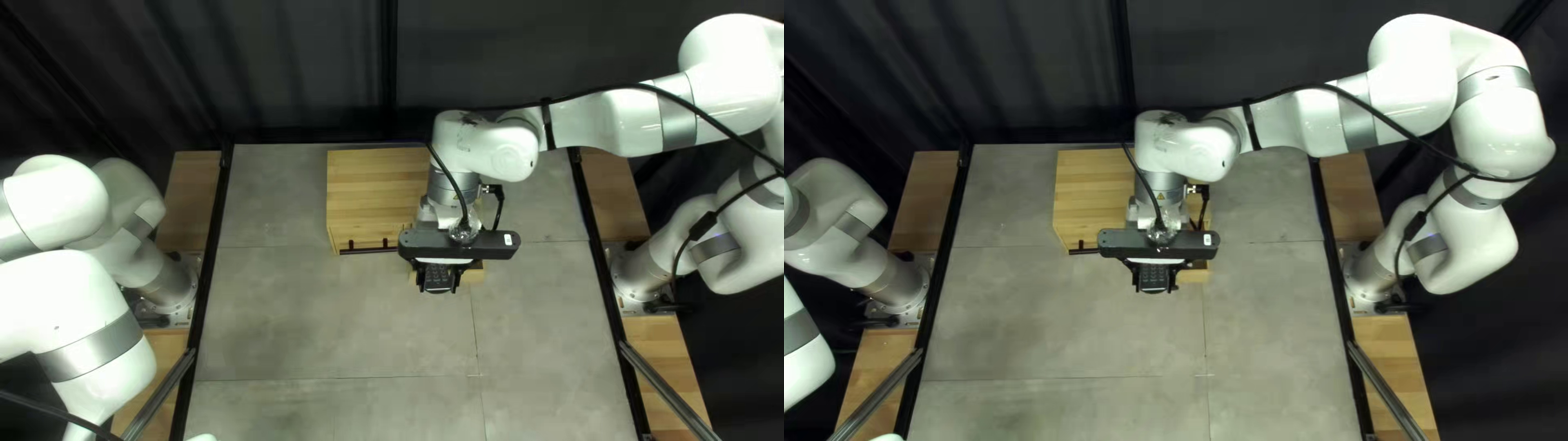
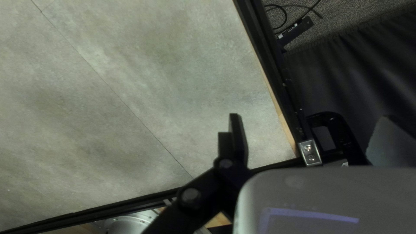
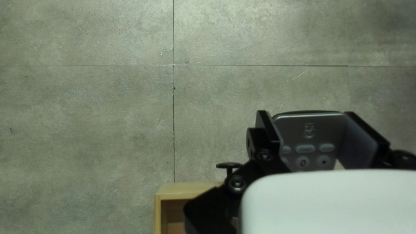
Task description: Open drawers and place objects into drawer and close
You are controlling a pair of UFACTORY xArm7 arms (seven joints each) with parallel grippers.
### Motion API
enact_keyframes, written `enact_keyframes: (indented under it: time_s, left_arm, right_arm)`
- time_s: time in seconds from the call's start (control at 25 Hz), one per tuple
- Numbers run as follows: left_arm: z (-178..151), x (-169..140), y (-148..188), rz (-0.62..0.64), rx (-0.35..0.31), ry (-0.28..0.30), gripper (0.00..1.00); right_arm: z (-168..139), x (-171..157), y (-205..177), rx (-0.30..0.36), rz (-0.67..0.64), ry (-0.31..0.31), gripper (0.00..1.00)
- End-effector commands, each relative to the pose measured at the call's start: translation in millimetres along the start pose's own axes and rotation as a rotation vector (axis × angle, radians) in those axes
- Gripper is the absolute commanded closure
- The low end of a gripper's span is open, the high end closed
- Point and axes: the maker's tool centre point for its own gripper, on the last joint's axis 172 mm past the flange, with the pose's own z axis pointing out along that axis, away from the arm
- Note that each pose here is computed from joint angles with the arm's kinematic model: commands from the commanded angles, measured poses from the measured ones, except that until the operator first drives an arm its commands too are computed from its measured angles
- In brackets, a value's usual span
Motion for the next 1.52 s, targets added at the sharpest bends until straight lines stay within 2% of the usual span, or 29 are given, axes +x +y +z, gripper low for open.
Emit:
enact_keyframes:
  time_s: [0.04,0.96,1.52]
  left_arm:
    - [0,0,0,0.0,0.0,0.0,0.0]
    - [0,0,0,0.0,0.0,0.0,0.0]
    - [0,0,0,0.0,0.0,0.0,0.0]
  right_arm:
    - [-1,-4,1,-0.007,-0.003,-0.004,1.0]
    - [-1,-31,1,-0.054,-0.019,0.013,1.0]
    - [1,-36,0,-0.054,-0.042,-0.044,1.0]
